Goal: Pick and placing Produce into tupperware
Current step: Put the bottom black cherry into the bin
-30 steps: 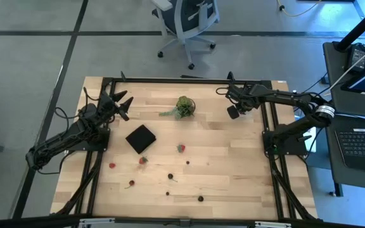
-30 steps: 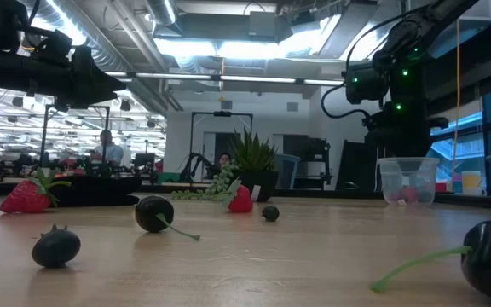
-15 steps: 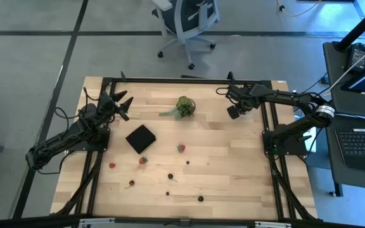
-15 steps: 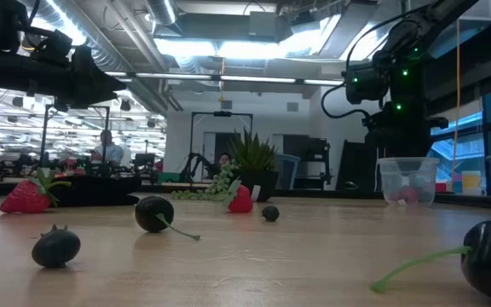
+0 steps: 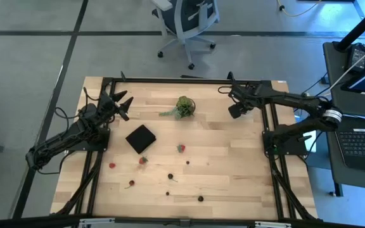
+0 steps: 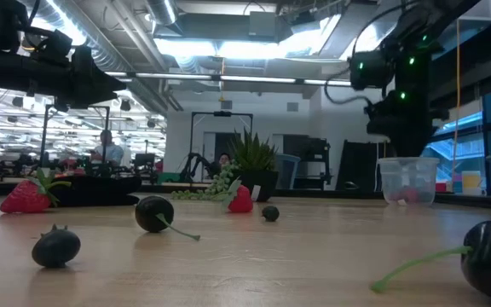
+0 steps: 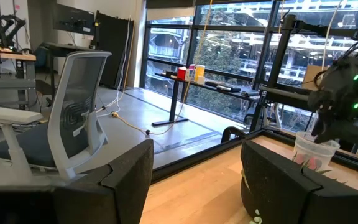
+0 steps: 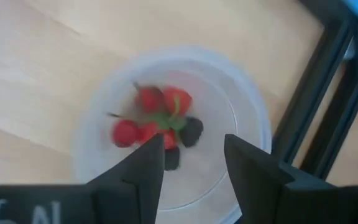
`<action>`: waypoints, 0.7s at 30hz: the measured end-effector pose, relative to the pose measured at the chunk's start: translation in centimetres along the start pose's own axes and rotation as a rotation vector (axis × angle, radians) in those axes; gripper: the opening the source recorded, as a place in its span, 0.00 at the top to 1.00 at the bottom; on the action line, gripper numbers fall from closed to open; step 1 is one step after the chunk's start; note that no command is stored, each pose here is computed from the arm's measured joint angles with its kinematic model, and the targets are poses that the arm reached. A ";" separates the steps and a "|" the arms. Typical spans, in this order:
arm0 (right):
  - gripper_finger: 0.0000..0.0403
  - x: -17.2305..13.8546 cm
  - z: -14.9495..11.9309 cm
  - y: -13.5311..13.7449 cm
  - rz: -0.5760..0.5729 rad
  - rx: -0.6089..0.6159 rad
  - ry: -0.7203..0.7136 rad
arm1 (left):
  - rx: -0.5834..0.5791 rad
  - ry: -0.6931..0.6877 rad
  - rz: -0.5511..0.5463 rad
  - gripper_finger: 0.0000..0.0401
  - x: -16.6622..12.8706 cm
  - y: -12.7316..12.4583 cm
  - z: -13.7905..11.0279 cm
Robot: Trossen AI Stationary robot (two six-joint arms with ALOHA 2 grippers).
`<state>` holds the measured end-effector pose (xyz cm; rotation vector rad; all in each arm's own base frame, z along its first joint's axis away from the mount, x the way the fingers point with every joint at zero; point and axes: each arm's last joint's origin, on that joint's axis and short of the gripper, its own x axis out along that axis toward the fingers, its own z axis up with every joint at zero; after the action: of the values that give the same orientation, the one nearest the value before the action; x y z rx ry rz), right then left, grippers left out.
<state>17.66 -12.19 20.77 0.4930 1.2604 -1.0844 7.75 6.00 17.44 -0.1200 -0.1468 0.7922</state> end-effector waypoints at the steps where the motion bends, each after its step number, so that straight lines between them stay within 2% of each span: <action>1: 0.58 -0.7 0.0 0.0 0.016 0.001 -0.028 | 0.000 0.000 0.000 0.41 0.0 0.0 0.0; 3: 0.58 -2.0 -0.1 0.1 0.056 -0.012 -0.093 | 0.000 0.000 0.000 0.41 0.0 0.0 0.0; 5: 0.58 -3.2 -0.3 0.6 0.130 -0.075 -0.159 | 0.000 -0.001 0.000 0.41 0.0 0.0 0.0; 8: 0.58 -4.8 -0.6 1.9 0.323 -0.175 -0.237 | 0.000 0.000 0.000 0.41 0.0 0.0 0.0; 12: 0.58 -6.3 -1.5 5.1 0.622 -0.326 -0.358 | 0.000 0.000 0.001 0.41 0.0 0.0 0.0; 17: 0.58 -7.2 -4.6 9.4 0.916 -0.593 -0.538 | 0.000 -0.001 0.000 0.41 0.0 0.0 0.0; 21: 0.58 -7.2 -8.1 11.7 1.099 -0.721 -0.734 | 0.001 -0.001 0.001 0.41 0.0 0.0 0.0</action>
<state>24.07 2.41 22.16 0.1293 0.4790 0.1700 7.75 6.00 17.44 -0.1191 -0.1473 0.7928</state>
